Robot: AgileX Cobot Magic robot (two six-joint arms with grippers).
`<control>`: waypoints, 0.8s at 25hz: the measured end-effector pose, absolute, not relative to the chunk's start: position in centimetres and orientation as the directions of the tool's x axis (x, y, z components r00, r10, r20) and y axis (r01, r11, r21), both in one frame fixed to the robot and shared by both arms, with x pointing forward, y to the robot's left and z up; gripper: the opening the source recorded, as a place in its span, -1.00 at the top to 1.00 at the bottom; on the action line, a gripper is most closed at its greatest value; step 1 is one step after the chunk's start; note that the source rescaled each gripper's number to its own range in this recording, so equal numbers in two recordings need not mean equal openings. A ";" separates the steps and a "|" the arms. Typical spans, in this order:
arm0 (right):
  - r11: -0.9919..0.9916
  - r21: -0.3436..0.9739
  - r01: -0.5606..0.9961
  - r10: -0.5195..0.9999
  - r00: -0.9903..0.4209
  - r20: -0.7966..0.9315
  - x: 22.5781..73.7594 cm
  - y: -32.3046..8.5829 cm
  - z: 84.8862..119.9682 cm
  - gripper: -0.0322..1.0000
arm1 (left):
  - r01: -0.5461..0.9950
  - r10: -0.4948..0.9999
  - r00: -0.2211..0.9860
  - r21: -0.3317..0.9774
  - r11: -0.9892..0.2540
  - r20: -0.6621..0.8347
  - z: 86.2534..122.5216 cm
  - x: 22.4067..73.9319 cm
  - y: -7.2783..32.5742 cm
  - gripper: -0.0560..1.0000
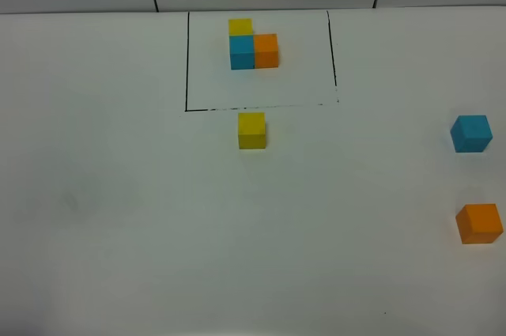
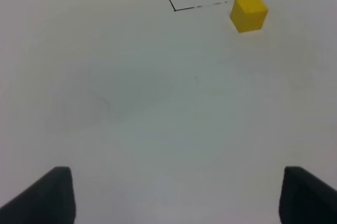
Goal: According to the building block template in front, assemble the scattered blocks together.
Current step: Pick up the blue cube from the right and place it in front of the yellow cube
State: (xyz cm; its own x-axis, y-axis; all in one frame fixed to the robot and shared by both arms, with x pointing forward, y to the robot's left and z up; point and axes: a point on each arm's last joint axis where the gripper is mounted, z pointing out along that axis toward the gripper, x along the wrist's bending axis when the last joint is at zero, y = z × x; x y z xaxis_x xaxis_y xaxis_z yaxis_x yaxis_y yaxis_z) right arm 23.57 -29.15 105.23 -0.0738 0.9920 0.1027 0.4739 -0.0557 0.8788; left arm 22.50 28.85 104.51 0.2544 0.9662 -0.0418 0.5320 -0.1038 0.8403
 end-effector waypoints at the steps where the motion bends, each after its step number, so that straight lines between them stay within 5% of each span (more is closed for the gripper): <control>1: -0.056 0.879 0.474 0.992 -0.074 0.103 23.6 -29.2 105.2 -0.50 | 0.533 0.966 0.254 0.840 -0.104 -0.042 104.5 22.5 28.8 -0.36; 20: -0.056 0.879 0.474 0.992 -0.074 0.103 23.6 -29.2 105.2 -0.50 | 0.534 0.976 0.215 0.841 -0.082 -0.042 104.5 22.5 28.8 -0.36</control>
